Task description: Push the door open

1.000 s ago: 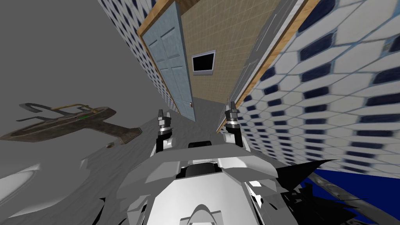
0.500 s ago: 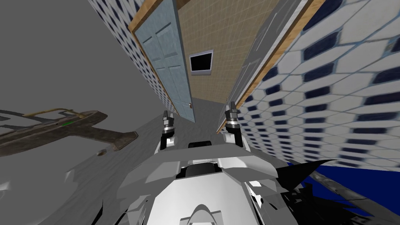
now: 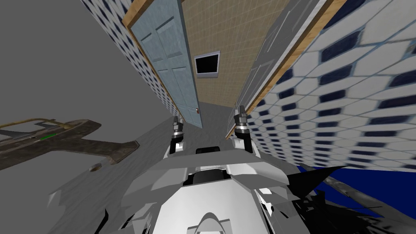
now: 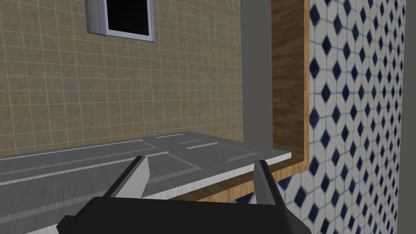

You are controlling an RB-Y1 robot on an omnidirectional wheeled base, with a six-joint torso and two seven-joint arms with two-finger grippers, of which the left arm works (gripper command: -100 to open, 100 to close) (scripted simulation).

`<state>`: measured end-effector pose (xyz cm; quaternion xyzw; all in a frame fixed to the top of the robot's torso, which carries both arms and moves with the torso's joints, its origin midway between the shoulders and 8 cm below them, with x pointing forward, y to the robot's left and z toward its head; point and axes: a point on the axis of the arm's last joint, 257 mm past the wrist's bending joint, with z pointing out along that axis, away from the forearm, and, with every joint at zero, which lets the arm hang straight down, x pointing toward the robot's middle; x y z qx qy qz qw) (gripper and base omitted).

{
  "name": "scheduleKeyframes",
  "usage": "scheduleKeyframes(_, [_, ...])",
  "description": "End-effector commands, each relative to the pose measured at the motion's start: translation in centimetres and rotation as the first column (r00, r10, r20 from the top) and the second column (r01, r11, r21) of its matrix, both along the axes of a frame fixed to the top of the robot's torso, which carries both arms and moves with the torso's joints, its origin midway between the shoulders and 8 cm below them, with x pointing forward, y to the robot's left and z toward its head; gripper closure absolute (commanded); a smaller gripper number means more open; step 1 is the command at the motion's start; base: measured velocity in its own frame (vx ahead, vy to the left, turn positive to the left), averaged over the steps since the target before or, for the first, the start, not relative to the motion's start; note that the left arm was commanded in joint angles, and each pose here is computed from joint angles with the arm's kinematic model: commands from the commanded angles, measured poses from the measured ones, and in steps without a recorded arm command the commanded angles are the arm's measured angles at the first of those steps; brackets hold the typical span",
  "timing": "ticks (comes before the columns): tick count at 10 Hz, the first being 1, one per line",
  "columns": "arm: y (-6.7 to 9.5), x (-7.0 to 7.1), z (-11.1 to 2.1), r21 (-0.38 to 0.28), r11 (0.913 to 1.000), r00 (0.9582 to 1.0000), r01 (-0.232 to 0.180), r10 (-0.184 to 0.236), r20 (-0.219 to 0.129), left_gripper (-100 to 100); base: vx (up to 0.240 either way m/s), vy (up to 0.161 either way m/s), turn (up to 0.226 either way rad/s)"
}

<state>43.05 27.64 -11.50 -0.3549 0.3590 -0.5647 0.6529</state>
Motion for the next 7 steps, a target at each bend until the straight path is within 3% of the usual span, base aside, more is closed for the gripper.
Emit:
scheduleKeyframes(1, [-0.2,0.5,-1.1,-0.003,1.0000,0.9999,0.007,-0.007,-0.015,-100,0.054,0.050,-0.056])
scheduleKeyframes(7, [-1.3,2.5,-5.9,-0.019,0.9990,0.9947,0.041,-0.043,-0.093,-100,0.077,0.073,-0.102])
